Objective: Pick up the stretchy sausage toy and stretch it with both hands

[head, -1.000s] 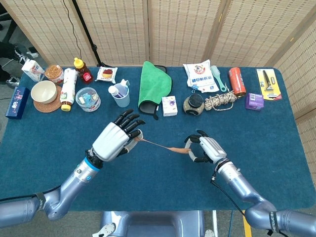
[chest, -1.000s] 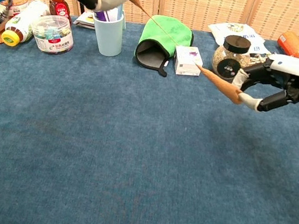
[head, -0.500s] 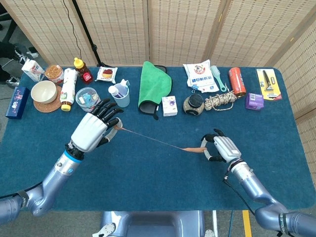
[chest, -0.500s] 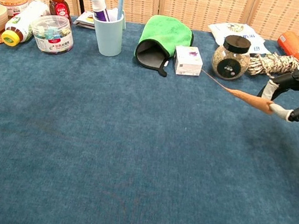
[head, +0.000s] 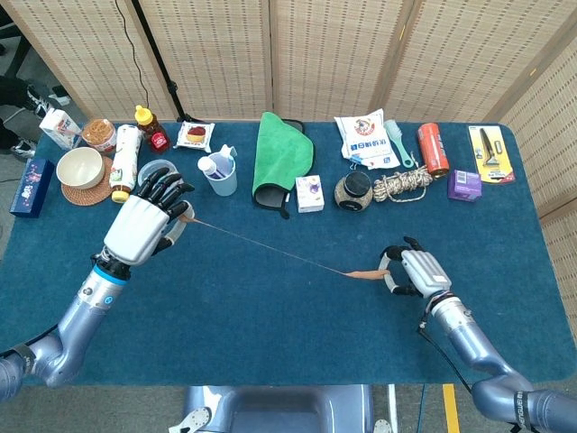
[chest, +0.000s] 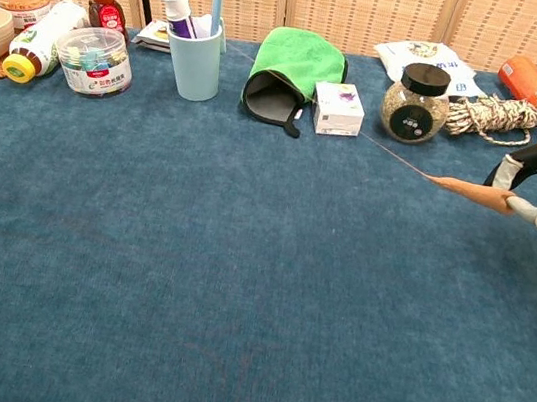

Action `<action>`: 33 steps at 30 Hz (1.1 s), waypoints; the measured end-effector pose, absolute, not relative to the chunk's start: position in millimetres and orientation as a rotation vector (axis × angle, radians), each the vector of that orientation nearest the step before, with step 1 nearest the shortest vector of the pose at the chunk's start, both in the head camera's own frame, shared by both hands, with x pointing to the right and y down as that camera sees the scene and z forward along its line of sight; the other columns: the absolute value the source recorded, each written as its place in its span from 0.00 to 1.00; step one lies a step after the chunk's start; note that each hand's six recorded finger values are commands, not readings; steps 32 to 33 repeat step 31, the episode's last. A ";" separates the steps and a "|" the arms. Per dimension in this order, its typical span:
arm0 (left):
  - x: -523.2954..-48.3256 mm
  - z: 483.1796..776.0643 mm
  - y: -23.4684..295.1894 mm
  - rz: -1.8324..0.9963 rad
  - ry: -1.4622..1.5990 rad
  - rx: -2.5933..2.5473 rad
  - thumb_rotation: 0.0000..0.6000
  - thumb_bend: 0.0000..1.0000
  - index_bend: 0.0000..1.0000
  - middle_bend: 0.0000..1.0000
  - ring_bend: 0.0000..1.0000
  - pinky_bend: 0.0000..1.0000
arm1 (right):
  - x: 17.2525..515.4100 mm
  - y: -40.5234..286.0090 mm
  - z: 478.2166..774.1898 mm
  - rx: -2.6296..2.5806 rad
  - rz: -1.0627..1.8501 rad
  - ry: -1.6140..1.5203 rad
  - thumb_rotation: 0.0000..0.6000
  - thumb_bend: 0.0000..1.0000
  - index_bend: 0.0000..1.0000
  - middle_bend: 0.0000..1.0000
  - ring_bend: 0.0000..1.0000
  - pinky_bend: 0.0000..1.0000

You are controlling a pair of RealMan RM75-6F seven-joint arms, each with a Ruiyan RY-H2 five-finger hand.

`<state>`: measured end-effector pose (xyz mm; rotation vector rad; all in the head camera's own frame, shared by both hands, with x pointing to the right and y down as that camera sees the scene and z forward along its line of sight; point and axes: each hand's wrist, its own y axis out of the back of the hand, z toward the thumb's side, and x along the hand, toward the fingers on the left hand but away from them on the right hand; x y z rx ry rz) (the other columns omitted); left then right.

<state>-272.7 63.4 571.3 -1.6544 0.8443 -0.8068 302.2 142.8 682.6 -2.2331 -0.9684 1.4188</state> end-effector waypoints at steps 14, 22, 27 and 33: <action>-310.9 585.3 53.5 -0.921 0.857 -1.619 1.00 0.49 0.72 0.30 0.16 0.14 | 310.7 143.4 684.0 -2.220 1.444 -0.974 1.00 0.54 0.65 0.29 0.26 0.00; -291.2 583.5 67.2 -0.870 0.857 -1.697 1.00 0.48 0.70 0.30 0.16 0.14 | 303.6 140.4 680.3 -2.233 1.409 -0.976 1.00 0.54 0.64 0.27 0.25 0.00; -280.8 581.1 73.7 -0.847 0.853 -1.725 1.00 0.47 0.70 0.29 0.16 0.14 | 303.3 139.8 677.9 -2.230 1.400 -0.981 1.00 0.54 0.63 0.27 0.25 0.00; -278.0 581.8 75.0 -0.846 0.851 -1.730 1.00 0.48 0.69 0.29 0.16 0.14 | 304.7 139.0 677.1 -2.226 1.399 -0.990 1.00 0.54 0.63 0.27 0.25 0.00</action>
